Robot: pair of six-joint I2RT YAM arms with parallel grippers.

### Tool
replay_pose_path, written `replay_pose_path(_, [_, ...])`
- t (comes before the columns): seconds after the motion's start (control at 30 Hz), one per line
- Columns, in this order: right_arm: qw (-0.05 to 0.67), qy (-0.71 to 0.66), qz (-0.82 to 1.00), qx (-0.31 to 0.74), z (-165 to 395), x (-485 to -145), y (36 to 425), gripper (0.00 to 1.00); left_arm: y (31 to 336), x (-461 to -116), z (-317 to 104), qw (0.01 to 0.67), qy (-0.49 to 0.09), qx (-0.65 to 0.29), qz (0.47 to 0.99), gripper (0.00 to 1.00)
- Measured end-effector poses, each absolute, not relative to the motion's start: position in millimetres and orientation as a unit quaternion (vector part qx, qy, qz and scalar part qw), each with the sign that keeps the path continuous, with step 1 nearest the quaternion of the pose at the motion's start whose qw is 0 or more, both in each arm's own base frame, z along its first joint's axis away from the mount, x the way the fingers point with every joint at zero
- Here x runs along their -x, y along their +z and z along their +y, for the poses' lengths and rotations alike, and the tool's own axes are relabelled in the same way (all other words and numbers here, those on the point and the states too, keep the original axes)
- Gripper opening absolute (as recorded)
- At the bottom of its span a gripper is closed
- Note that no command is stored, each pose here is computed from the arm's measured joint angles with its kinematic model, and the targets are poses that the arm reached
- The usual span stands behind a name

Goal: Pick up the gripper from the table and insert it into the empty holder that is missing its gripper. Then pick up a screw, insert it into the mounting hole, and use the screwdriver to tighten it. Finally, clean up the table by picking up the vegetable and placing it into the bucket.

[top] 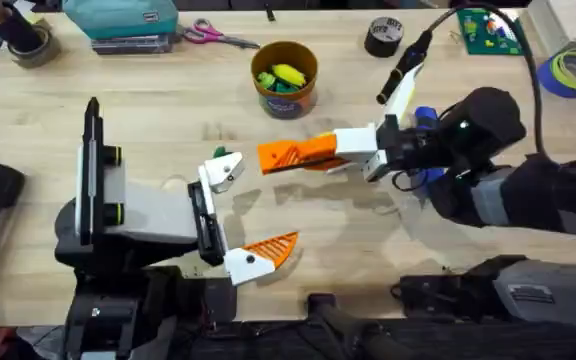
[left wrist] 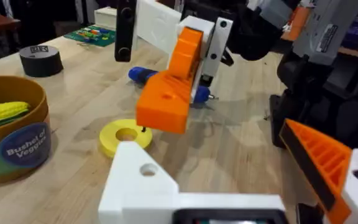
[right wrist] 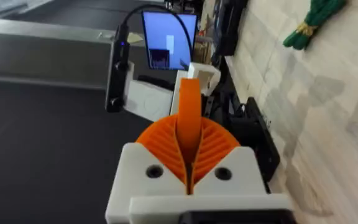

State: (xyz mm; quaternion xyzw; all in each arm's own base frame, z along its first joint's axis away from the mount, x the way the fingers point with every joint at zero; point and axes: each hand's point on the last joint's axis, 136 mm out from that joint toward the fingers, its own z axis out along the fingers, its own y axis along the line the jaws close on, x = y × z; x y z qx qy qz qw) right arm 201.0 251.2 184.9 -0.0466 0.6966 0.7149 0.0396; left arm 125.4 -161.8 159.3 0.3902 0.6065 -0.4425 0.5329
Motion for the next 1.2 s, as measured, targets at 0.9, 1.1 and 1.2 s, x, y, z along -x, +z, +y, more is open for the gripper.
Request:
replay_pose_path(0.9, [0.025,0.723,0.687,0.067,254,-168,181,0.009,159,-125,-162,0.533,-0.442,-0.39,0.606,0.986])
replay_pose_path(1.1, [0.026,0.723,0.689,0.051,253,-170,178,0.009,159,-125,-162,0.533,-0.443,-0.39,0.607,0.986])
replay_pose_path(1.2, [0.029,0.723,0.688,0.045,254,-172,179,0.009,159,-125,-162,0.533,-0.442,-0.39,0.606,0.986])
